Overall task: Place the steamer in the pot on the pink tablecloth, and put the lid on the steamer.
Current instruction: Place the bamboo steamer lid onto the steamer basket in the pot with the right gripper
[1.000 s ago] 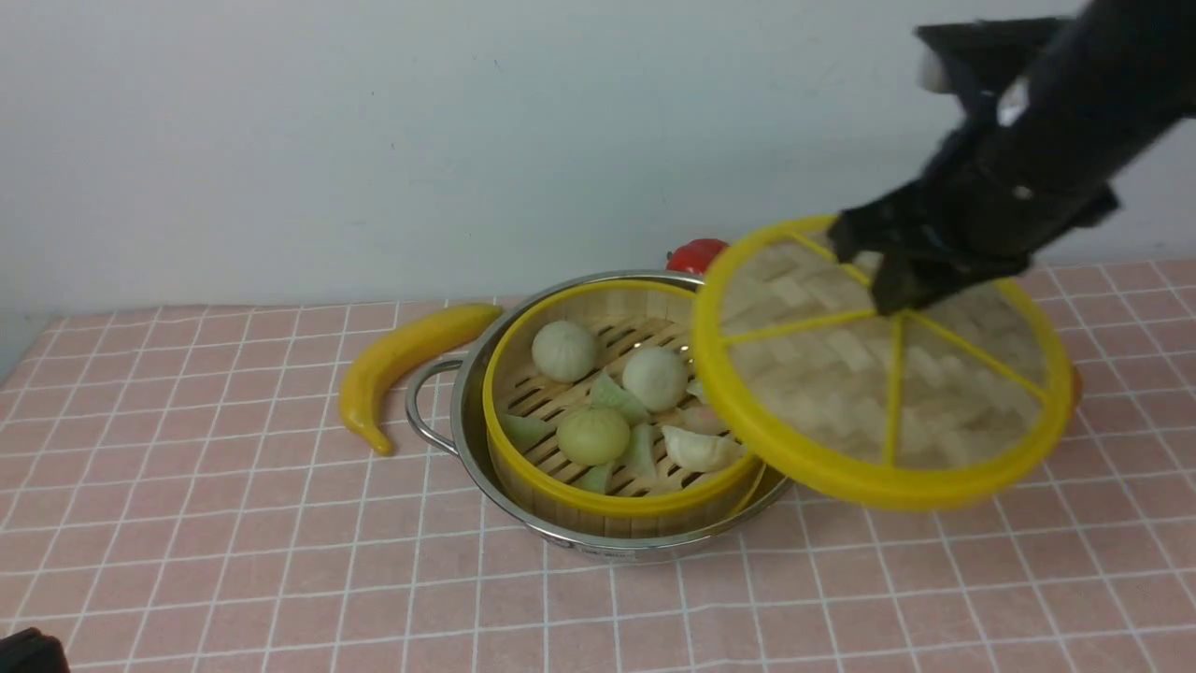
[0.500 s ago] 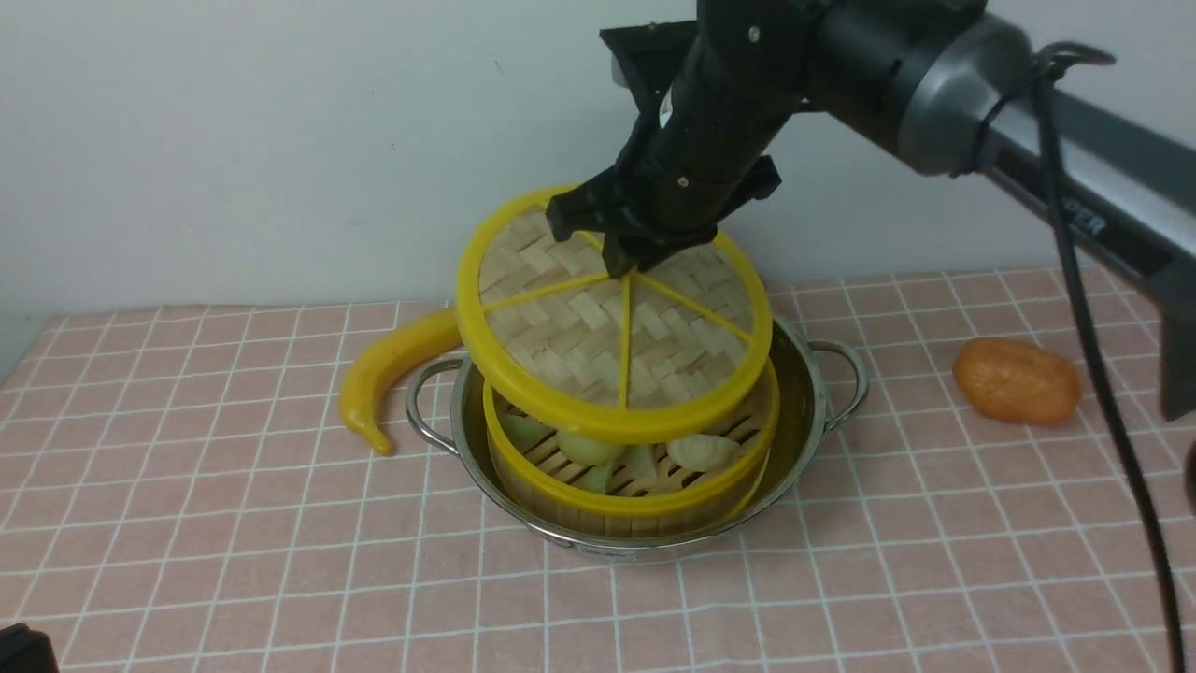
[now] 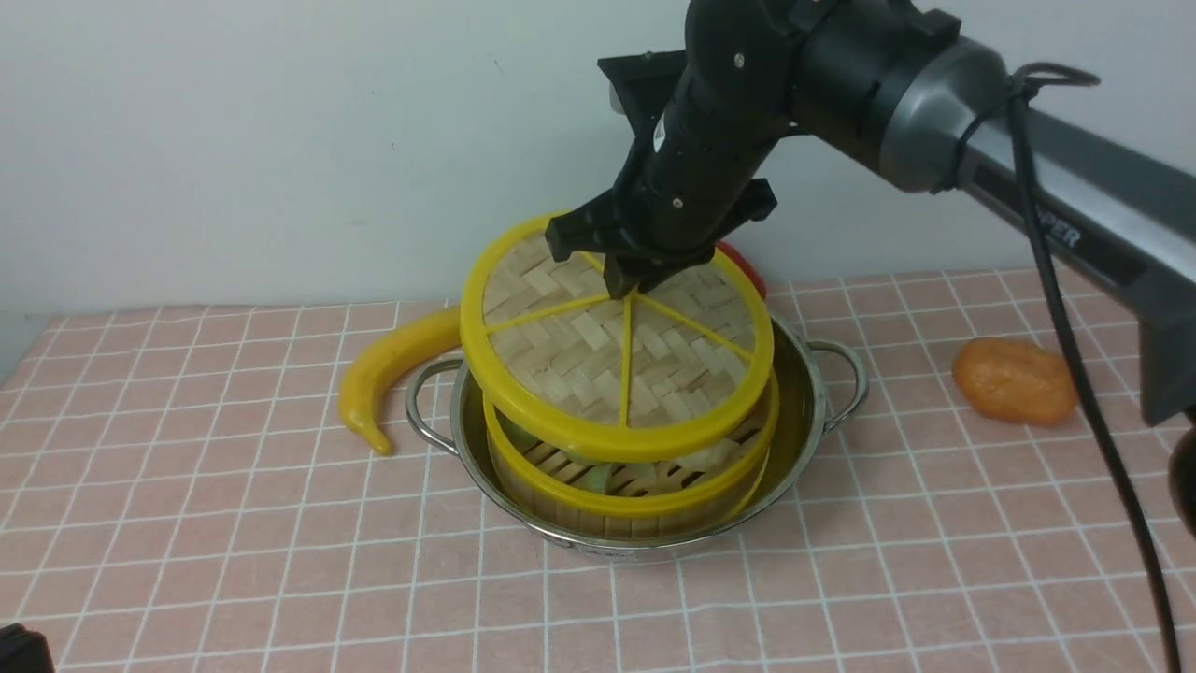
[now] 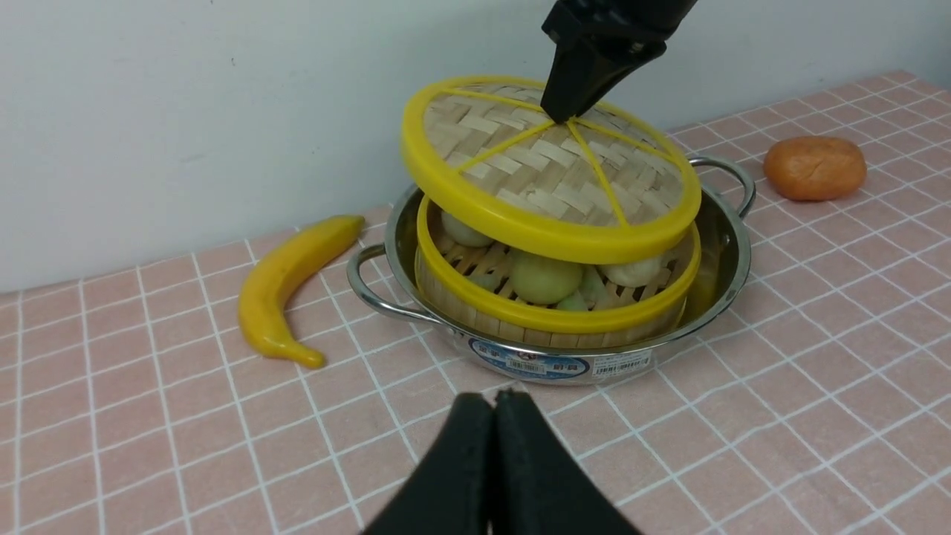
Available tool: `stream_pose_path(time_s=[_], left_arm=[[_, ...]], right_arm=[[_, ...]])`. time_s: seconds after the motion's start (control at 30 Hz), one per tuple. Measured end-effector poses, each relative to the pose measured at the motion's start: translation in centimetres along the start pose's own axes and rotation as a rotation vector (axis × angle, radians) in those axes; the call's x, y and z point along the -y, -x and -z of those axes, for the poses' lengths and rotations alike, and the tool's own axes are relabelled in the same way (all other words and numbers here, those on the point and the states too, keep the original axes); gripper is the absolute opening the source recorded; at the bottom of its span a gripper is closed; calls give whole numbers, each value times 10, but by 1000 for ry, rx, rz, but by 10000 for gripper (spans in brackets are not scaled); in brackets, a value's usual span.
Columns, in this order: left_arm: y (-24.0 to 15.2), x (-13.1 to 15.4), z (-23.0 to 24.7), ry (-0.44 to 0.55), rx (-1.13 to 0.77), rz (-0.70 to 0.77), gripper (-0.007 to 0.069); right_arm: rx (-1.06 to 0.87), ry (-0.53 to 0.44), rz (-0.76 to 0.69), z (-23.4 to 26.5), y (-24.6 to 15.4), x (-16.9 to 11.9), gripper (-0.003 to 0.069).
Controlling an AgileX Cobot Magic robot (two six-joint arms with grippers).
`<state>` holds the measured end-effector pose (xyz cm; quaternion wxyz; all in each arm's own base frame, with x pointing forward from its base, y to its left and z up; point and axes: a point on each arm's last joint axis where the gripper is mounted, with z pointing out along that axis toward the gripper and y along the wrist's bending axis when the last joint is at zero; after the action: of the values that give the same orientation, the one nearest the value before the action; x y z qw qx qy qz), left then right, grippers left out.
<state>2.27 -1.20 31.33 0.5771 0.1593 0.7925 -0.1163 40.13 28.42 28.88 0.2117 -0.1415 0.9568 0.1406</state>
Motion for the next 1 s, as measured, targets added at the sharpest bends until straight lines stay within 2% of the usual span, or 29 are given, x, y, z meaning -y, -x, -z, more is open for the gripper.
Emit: stream_pose_path(time_s=[0.1,0.4,0.73,1.0], left_arm=[[0,0,0,1,-2,-1,-8],[0,0,0,1,-3,-1,-8],[0,0,0,1,-2,-2,-8],[0,0,0,3,-2,-5,-8]], right_arm=[[-21,-7,16,5,-9,-4,146],[1,-115,70,11,-11,3,146],[-55,-141,74,-20,-16,8,146],[-45,-124,89,-22,-15,6,146]])
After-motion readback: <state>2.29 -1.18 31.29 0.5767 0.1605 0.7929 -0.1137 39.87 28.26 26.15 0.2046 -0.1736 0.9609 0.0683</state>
